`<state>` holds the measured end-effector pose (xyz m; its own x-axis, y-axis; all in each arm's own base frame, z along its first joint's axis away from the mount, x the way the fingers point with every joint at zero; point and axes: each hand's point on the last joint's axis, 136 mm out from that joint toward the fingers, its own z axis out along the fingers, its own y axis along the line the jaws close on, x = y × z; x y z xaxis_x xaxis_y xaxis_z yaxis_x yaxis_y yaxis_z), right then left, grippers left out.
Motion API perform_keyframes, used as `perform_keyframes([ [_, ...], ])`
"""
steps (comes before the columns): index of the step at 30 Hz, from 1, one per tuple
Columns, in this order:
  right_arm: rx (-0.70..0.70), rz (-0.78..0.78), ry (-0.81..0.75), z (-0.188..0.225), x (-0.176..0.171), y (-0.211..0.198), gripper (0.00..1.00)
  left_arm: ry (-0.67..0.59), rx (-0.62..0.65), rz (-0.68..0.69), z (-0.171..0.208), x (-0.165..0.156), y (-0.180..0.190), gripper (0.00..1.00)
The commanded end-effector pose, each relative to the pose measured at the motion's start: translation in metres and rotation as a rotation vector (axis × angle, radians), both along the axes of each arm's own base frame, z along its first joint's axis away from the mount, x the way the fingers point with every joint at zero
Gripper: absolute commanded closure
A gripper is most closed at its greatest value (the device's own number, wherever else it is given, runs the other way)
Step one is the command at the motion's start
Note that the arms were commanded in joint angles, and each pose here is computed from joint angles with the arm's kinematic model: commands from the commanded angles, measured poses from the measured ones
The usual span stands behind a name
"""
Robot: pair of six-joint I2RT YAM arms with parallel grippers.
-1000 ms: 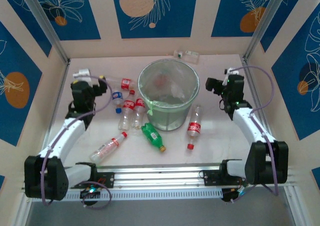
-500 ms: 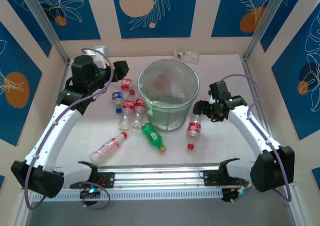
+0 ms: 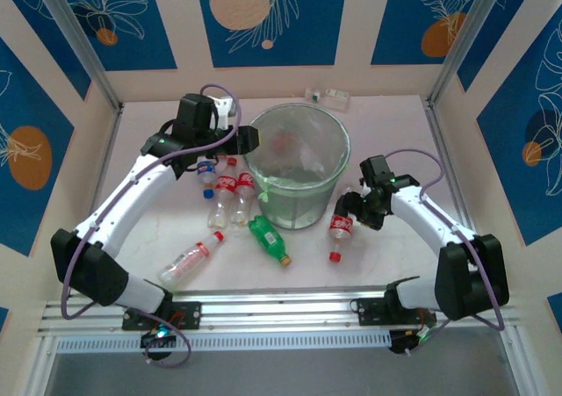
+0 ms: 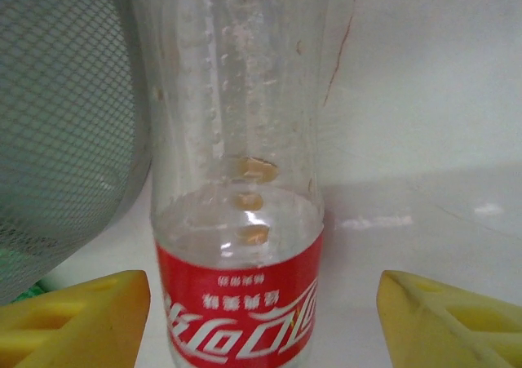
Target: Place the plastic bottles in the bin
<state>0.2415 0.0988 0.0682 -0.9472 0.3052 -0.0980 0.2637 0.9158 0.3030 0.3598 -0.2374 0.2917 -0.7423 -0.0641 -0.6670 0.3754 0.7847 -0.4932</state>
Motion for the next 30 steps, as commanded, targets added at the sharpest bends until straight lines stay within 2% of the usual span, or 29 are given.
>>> perform_keyframes([
  [1, 0.029, -0.006, 0.032, -0.013, -0.001, 0.006, 0.28, -0.002, 0.038, -0.041, 0.002, -0.004, -0.003, 0.44],
  [8, 0.004, -0.012, 0.060, -0.035, 0.002, 0.003, 0.34, 0.000, 0.062, -0.063, -0.005, -0.004, -0.005, 0.50],
  [10, -0.010, -0.011, 0.066, -0.039, 0.003, 0.001, 0.39, 0.000, 0.066, -0.063, -0.007, -0.003, -0.005, 0.53],
  [18, -0.028, -0.023, 0.064, -0.040, 0.005, -0.007, 0.47, 0.008, 0.061, -0.061, -0.010, 0.002, -0.008, 0.59],
  [25, -0.050, -0.037, 0.004, -0.016, 0.012, -0.023, 0.48, 0.011, 0.059, -0.050, -0.012, 0.007, -0.009, 0.61],
  [30, -0.077, -0.065, -0.100, 0.028, 0.021, -0.047, 0.49, 0.016, 0.056, -0.049, -0.015, 0.009, -0.010, 0.61],
])
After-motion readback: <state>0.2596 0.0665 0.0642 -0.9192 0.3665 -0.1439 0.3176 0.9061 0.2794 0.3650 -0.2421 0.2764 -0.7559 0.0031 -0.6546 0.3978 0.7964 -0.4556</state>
